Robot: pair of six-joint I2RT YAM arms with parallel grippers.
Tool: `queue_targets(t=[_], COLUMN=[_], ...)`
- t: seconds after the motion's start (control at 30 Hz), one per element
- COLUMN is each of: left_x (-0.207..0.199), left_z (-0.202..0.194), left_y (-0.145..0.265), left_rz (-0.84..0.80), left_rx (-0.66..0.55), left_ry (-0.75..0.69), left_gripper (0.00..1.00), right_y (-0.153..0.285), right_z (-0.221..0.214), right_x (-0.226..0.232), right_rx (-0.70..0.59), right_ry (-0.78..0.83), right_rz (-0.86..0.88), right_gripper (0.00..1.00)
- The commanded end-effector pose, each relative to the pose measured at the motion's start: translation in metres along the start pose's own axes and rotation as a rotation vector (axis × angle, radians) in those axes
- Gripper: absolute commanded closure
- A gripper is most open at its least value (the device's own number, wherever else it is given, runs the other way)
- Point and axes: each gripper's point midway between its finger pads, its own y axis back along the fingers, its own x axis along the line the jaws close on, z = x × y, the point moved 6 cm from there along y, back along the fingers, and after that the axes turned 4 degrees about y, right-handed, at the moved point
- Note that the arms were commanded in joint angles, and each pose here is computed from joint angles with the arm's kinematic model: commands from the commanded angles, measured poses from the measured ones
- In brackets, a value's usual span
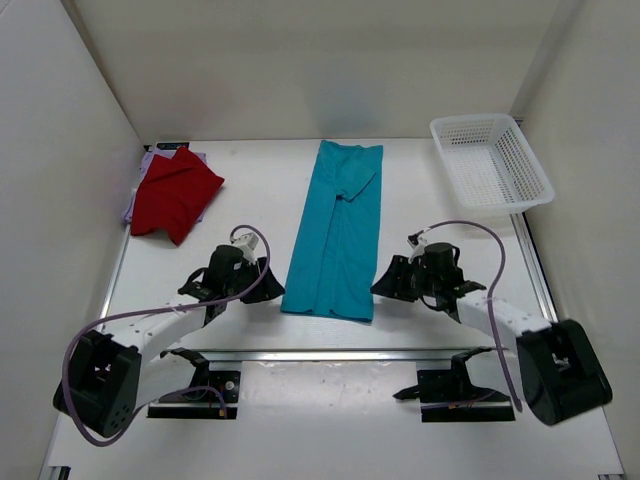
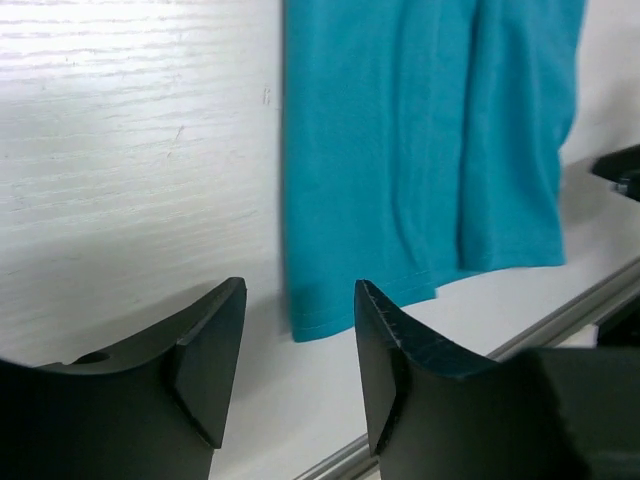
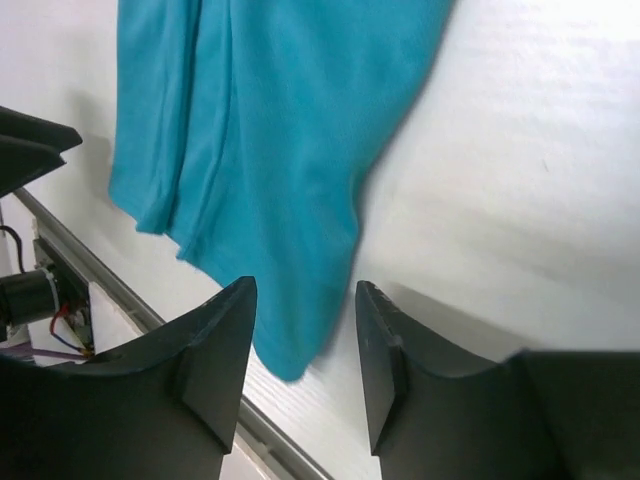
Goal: Fold and stack the t-shirts
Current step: Rotate the tshirt 90 degrees, then grab the bottom of the folded rectangular tshirt with both arms
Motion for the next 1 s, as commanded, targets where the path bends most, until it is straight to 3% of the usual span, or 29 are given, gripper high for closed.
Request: queue_targets(t=[0.0, 0.17, 0.4, 0.6, 0.83, 0.9, 0.97], left_x=[0.007, 0.013, 0.009, 0.005, 0.007, 0.007, 0.01], left_z=[-0.013, -0.022, -0.03, -0.035, -0.042, -0.046, -0.053], left_y=[-0.003, -0.011, -0.017, -0.019, -0.017, -0.016, -0.01], left_rz=[0.044, 0.064, 0.056, 0.051, 0.033, 0.04, 0.045], left_rx=[0.046, 0.083, 0.134, 0.161, 0.204, 0.223, 0.26], left_ry=[-0.056, -0.044, -0.077, -0.101, -0.103, -0.113, -0.116], left_gripper=[0.41, 0.4, 0.44, 0.54, 0.76, 0.93, 1.0], right_y=[0.014, 0.015, 0.011, 0.006, 0.001, 0.003, 0.007], right_z=[-0.025, -0.07, -0.059, -0.063, -0.071, -0.071, -0.08], right_x=[-0.008, -0.008, 0.0, 0.002, 0.003, 0.002, 0.002], right_rx=[0.023, 0.082, 0.027, 0.078, 0.12, 0.115, 0.146], right_ry=[-0.011, -0.08, -0.113, -0.114, -0.104, -0.086, -0.084], right_rz=[-0.063, -0.052, 0.03, 0.061, 0.063, 0.046, 0.034], right_gripper=[0.58, 0.58, 0.56, 0.66, 1.0, 1.0, 1.0])
